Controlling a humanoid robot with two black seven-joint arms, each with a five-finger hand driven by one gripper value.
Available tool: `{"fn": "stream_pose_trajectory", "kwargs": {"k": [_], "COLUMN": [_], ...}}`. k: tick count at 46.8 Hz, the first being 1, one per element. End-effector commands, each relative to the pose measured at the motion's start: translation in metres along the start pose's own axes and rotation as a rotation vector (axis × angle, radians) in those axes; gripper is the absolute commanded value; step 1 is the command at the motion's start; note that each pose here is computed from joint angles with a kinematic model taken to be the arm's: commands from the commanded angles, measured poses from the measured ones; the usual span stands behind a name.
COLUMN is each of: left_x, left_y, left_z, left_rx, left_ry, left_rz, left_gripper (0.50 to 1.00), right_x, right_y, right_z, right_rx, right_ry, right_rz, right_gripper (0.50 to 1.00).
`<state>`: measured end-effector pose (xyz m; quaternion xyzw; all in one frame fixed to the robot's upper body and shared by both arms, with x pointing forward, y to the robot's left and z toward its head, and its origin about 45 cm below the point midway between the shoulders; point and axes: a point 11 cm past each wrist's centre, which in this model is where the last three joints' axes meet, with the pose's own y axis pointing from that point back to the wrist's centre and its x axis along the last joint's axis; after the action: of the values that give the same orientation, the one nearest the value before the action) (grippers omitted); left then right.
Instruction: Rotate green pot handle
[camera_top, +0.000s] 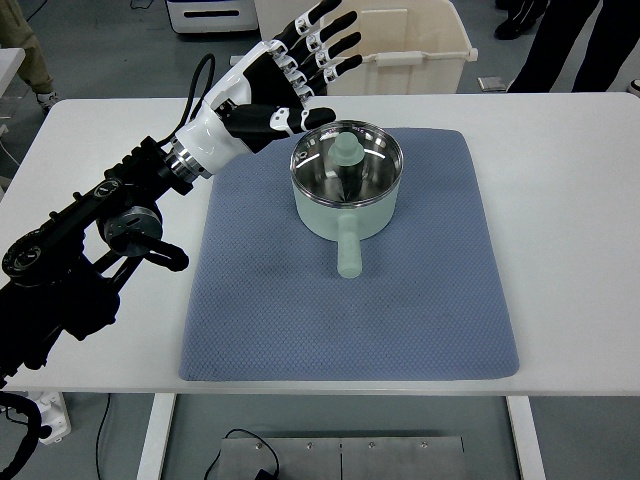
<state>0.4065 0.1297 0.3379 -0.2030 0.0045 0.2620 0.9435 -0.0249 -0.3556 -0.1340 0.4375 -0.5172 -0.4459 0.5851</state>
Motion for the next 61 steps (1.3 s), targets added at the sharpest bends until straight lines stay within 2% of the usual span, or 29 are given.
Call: {"fn": "stream_pose_trajectory", "kwargs": {"k": [1,22,26,34,42,48,56,61], "left_x": [-0.007,-0.038,-0.055,-0.078,-0.095,-0.102,-0.107,-0.096], "left_y": [-0.004,-0.046,-0.059,-0.07,-0.073,-0.067,-0.066,-0.054], "left_z": [0.001,0.017,0.015,0.001,-0.019,-0.036,-0.04,-0.041], "left_rx": [0.019,0.129,0.144,0.219,0.309,0.394,0.465,0.548], "left_ry": [-0.054,-0.464,-0.542,-0.662,-0.766,-0.842,-0.906,-0.957], "left_rz": [-0.036,-0.253,-0.326,-0.458,-0.585,-0.679,-0.792,-0.851], "left_gripper": [1.0,1.0,1.0,1.0,1.0,1.0,1.0,1.0], "right_x": [0.0,0.0,0.0,0.0,0.0,0.0,0.0,0.0], "right_y": [0.0,0.0,0.0,0.0,0.0,0.0,0.0,0.0], "right_z": [0.0,0.0,0.0,0.0,0.0,0.0,0.0,0.0], "right_rx": [0.0,0.0,0.0,0.0,0.0,0.0,0.0,0.0], "right_ry": [0.0,0.0,0.0,0.0,0.0,0.0,0.0,0.0], "right_rz": [0.0,0.0,0.0,0.0,0.0,0.0,0.0,0.0], "right_gripper": [1.0,1.0,1.0,1.0,1.0,1.0,1.0,1.0]}}
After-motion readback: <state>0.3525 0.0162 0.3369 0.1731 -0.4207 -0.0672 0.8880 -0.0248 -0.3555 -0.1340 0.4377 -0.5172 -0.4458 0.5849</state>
